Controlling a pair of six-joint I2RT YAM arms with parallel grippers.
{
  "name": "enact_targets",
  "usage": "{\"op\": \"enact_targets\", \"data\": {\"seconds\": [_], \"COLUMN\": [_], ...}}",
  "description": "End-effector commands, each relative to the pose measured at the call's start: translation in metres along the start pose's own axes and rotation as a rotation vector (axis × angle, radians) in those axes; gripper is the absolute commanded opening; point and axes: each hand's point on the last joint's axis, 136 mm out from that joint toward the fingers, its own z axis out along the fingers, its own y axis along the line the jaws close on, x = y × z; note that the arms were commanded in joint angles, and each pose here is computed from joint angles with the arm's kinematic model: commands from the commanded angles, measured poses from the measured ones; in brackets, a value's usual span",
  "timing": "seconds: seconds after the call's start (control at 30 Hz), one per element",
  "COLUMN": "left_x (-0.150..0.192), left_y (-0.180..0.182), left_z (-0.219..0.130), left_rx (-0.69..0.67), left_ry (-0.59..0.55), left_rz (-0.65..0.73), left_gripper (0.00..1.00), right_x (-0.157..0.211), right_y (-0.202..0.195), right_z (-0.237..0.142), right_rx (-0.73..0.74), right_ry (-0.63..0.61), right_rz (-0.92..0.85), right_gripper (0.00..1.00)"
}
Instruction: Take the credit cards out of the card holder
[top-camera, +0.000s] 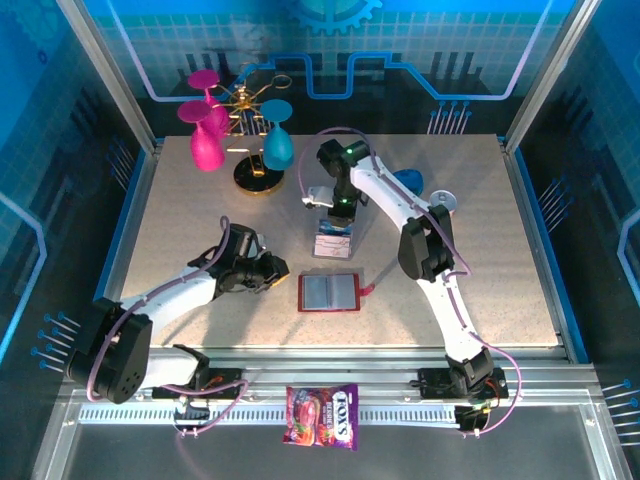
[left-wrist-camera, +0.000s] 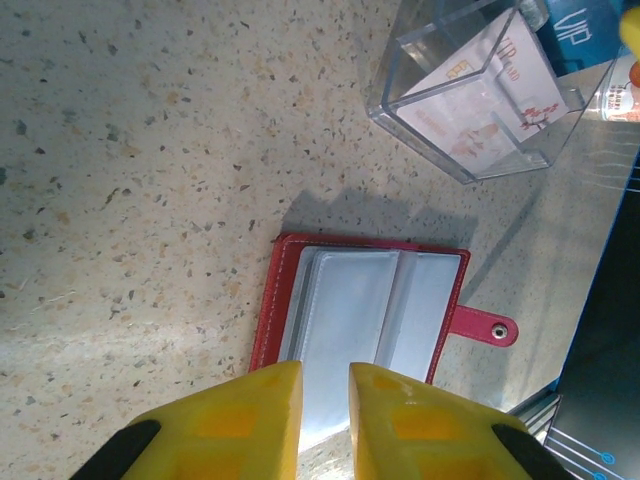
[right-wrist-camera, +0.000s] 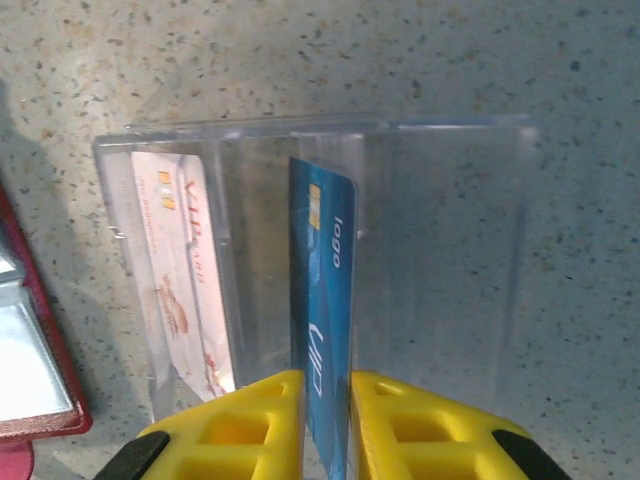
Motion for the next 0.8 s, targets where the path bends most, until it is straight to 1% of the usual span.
{"op": "enact_targets", "data": {"seconds": [0.0,0.13,0.37,0.6,0.77], "left_x": [0.000,-0.001,0.000,0.001,0.001], "left_y": [-0.003,-0.004,-0.004,-0.003,-0.003], "left_z": [0.000,-0.001,-0.001,0.000,0.001], "left_rx": [0.016,0.020,0.022,0.023,0.027], "left_ry": [0.018,0.017,0.016,0.023,0.023], "left_rz": [0.009,0.008,0.005,-0.001,-0.005], "left_gripper": [0.21,0.21,0.21,0.21,0.21], "right_x": [-0.002,-0.004,-0.009,-0.009,-0.009], "right_y": [-0.009,-0.010,-0.018,-0.012,-0.009], "right_z": [-0.027,-0.029,-0.020,0.003,0.005], "right_rx": [0.073,0.081,0.109,0.071,0.061], "right_ry": [-0.042,-0.062,-0.082,-0.063,-0.066], "right_rz": [0.025,0.036,0.054,0.048,0.048], "right_gripper": [0.21,0.20,0.20,0.21,0.21]}}
